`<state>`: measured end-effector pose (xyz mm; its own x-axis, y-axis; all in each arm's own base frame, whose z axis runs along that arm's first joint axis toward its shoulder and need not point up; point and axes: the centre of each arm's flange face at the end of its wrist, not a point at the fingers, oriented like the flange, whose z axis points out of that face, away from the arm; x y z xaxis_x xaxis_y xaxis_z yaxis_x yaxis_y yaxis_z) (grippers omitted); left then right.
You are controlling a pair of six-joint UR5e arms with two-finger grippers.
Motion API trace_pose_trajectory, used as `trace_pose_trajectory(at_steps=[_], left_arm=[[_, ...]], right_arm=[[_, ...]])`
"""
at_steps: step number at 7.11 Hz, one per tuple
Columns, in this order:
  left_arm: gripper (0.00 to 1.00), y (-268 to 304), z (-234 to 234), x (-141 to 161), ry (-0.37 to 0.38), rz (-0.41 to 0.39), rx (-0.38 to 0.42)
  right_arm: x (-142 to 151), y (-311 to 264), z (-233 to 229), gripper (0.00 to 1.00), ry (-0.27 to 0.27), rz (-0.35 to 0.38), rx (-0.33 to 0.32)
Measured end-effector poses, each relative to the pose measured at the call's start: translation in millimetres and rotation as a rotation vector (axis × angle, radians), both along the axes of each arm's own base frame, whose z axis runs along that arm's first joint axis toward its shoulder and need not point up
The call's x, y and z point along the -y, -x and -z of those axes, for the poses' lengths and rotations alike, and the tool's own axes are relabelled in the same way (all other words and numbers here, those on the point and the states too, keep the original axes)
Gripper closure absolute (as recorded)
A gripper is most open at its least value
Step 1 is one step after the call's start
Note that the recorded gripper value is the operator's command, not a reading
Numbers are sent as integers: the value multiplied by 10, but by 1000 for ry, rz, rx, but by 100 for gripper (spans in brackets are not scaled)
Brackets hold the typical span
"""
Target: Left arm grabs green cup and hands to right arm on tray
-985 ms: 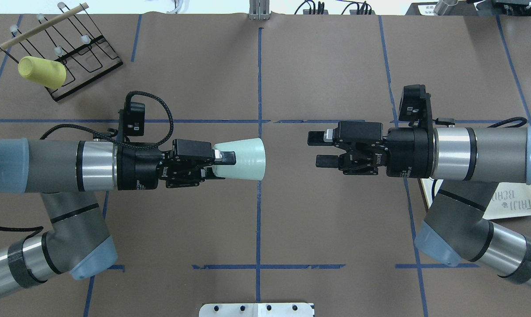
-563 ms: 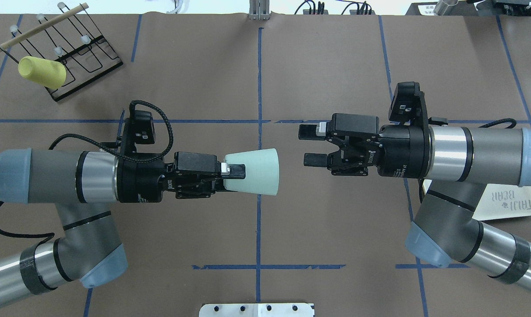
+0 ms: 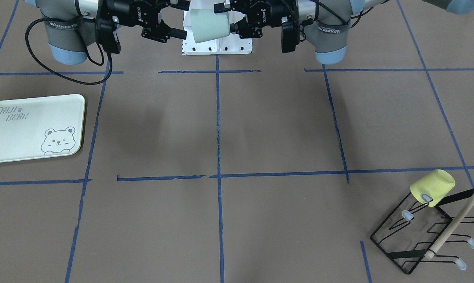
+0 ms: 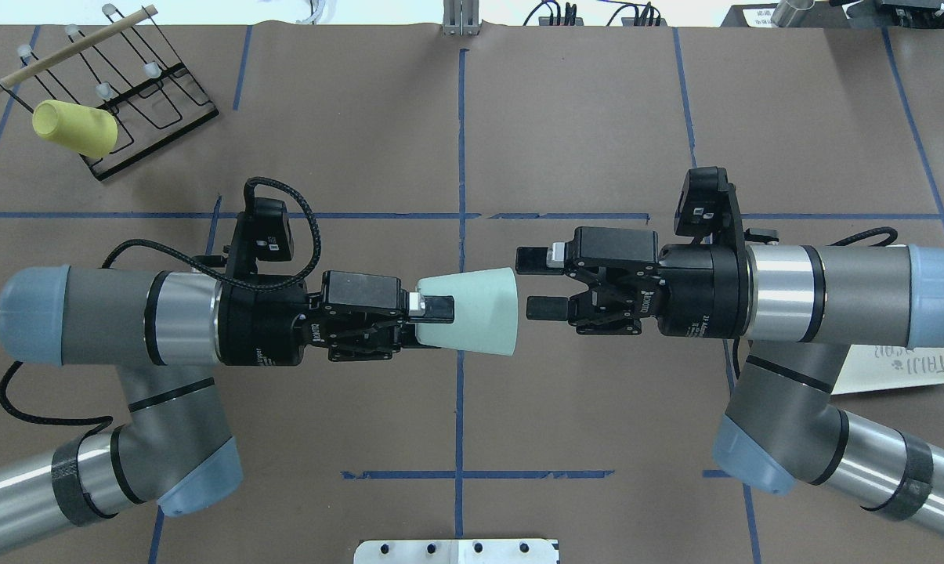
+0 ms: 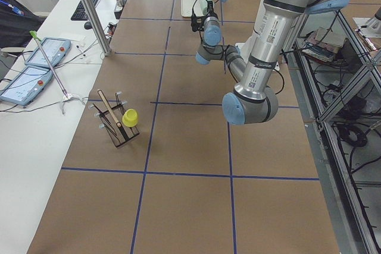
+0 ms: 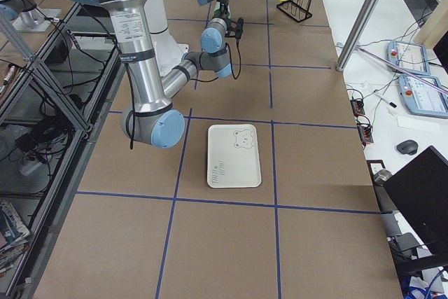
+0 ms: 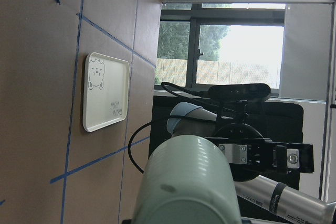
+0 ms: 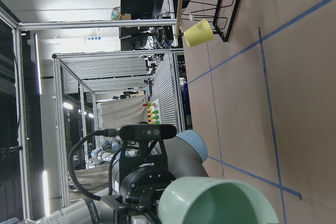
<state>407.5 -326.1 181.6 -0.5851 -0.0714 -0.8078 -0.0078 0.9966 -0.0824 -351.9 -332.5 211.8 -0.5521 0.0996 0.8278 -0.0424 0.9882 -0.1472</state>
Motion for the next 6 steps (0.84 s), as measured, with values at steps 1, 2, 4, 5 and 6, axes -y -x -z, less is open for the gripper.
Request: trace_pose_trajectory(at_steps=[1,2,4,5,6], left_arm=[[61,-6,0,-3,2,-2,0],[61,-12,-1,-8,5,-5,0],[61,-20,6,-20,18,-18,-2],[61,-22,8,-25,22,-21,-3],[61,-23,15,-27,23,-23,-4]], right_arm=[[-37,12,20,5,-3,8,5],[-68,19,43,7,-5,14,10],[-81,28,93,9,-7,13,22],[-80,40,116,10,-2,6,29],[-89,61,122,11,3,3,33]])
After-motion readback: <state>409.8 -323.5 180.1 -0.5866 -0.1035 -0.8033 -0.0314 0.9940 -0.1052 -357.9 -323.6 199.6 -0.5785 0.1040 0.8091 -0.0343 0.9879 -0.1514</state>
